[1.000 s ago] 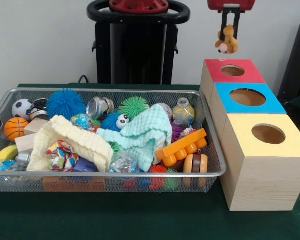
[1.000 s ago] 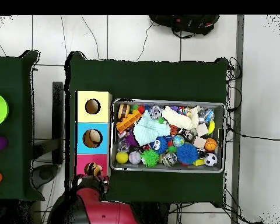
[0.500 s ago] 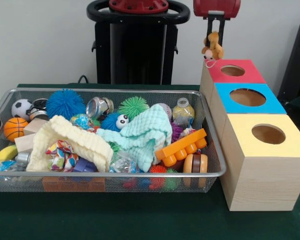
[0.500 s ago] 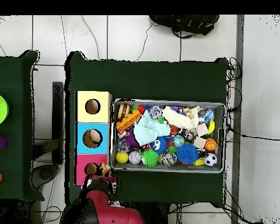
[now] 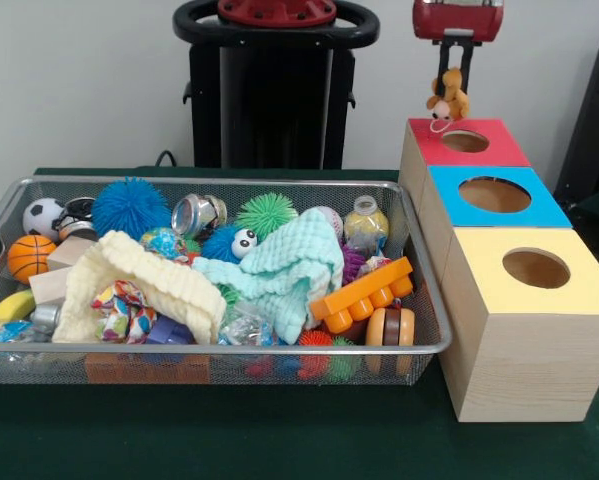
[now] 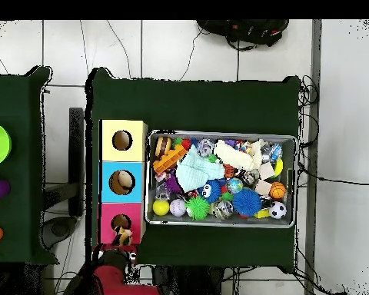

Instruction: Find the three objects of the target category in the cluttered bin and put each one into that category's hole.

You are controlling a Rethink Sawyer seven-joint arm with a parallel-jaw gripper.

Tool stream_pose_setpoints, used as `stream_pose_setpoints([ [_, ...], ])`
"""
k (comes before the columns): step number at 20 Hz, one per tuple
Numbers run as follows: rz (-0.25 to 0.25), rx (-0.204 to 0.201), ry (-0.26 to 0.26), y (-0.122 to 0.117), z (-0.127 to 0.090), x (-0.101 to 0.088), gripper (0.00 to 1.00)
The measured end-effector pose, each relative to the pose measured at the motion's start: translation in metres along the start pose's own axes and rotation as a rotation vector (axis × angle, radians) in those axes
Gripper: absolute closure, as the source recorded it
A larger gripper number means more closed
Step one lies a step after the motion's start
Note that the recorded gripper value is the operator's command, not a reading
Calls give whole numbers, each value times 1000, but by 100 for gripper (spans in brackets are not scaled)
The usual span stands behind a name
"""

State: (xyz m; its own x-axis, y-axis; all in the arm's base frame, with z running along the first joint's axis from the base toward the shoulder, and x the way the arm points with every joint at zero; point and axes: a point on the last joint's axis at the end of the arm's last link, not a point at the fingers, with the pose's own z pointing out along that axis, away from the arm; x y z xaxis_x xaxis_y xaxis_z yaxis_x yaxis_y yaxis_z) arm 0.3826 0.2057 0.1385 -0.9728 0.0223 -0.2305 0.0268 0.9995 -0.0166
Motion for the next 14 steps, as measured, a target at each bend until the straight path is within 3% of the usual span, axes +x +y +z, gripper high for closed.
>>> stream_pose_setpoints([
  [5, -43, -2, 11, 29, -1, 21, 100],
  [14, -16, 15, 22, 18, 10, 20, 100],
])
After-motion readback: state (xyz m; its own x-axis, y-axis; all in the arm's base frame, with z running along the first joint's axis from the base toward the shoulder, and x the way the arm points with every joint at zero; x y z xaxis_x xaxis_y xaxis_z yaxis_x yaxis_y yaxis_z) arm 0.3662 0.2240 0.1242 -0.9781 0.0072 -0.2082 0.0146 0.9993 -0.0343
